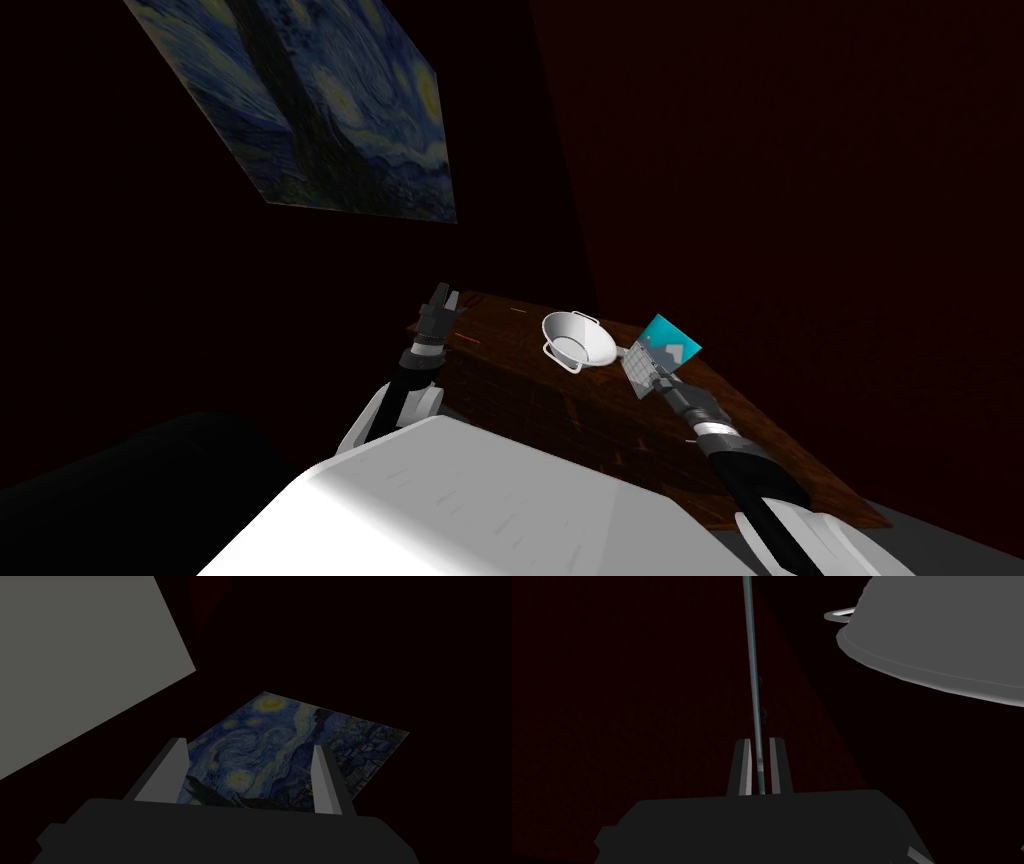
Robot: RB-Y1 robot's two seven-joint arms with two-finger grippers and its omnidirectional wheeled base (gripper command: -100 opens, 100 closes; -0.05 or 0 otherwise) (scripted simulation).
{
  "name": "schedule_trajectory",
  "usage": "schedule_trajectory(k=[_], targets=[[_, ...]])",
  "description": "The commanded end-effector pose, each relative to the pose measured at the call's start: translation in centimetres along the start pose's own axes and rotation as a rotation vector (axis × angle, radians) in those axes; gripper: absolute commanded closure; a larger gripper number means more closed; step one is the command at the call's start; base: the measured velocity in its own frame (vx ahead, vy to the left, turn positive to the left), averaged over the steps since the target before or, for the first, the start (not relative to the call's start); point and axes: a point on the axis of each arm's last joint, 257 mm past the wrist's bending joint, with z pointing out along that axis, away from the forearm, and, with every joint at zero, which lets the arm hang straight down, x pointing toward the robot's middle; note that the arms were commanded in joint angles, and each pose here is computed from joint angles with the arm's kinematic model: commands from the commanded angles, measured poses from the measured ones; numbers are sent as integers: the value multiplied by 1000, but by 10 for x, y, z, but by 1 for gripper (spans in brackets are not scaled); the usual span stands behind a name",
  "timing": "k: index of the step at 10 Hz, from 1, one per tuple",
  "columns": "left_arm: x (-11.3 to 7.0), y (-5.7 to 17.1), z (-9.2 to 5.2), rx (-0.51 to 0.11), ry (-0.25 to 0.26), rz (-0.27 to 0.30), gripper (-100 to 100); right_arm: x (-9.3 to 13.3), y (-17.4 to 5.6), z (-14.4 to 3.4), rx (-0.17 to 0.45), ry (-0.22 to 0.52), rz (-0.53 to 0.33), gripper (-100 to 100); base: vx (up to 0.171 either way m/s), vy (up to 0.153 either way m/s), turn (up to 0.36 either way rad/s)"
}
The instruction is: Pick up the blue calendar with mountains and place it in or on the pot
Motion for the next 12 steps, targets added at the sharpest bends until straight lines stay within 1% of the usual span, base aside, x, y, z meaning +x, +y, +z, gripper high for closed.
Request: schedule_trajectory(k=[1,12], targets=[[0,0,0,0,0,0,0,0,5,3,-5,-2,3,100,0,0,0],[0,0,0,0,0,0,0,5,25,16,-25,6,-5,100,-18,-8,-19]])
